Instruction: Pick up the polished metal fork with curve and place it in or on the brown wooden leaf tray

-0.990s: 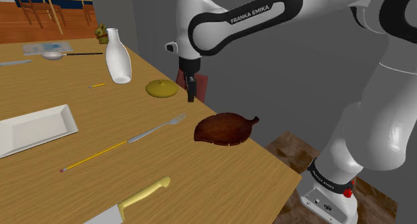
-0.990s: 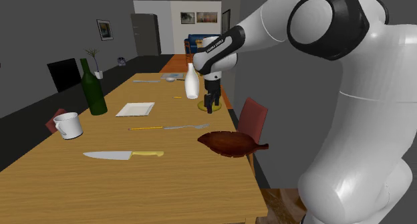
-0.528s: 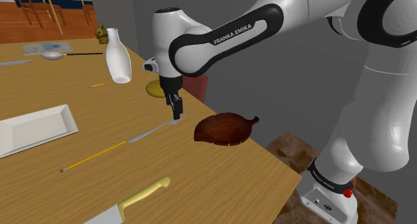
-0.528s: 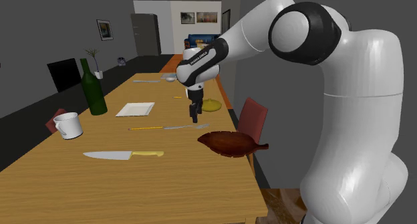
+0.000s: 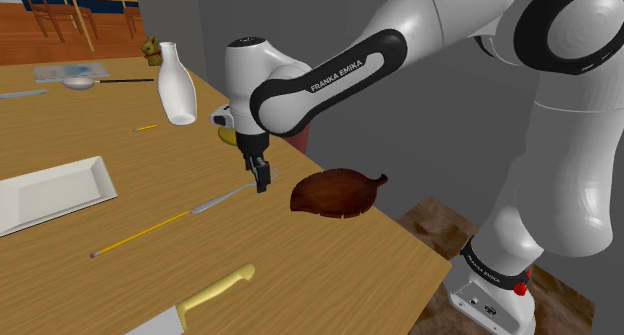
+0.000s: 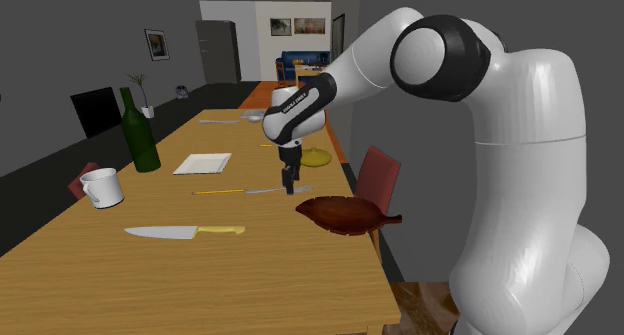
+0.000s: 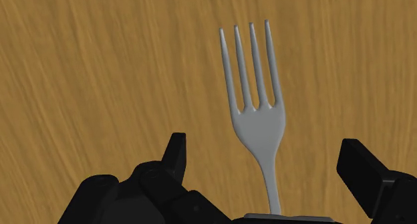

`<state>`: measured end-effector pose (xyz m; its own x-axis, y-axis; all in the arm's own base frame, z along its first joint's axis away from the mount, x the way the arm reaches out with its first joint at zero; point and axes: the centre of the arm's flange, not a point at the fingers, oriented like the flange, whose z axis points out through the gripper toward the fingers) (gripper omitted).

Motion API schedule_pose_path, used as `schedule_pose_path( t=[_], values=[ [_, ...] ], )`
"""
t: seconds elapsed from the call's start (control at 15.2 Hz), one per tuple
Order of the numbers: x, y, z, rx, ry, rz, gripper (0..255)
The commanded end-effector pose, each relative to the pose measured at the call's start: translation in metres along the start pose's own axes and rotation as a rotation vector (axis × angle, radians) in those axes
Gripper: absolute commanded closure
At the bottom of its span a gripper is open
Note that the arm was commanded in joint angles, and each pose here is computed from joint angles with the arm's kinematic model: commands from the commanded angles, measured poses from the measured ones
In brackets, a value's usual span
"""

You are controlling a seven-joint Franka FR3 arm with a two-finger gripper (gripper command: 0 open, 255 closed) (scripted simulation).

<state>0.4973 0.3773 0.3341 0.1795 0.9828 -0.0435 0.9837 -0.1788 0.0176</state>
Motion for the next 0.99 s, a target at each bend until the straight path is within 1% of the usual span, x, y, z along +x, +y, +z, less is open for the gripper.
schedule_pose_path(
  t=[0.0,0.46,0.53,0.92],
  values=[
    [-0.0005,-0.0005,0.0034,0.0,0.0,0.0,0],
    [-0.0005,-0.0005,0.0033,0.0,0.0,0.0,0],
    [-0.0005,-0.0005,0.0033,0.0,0.0,0.0,255],
    [-0.0014,-0.0007,0.003,0.0,0.0,0.0,255]
  ],
)
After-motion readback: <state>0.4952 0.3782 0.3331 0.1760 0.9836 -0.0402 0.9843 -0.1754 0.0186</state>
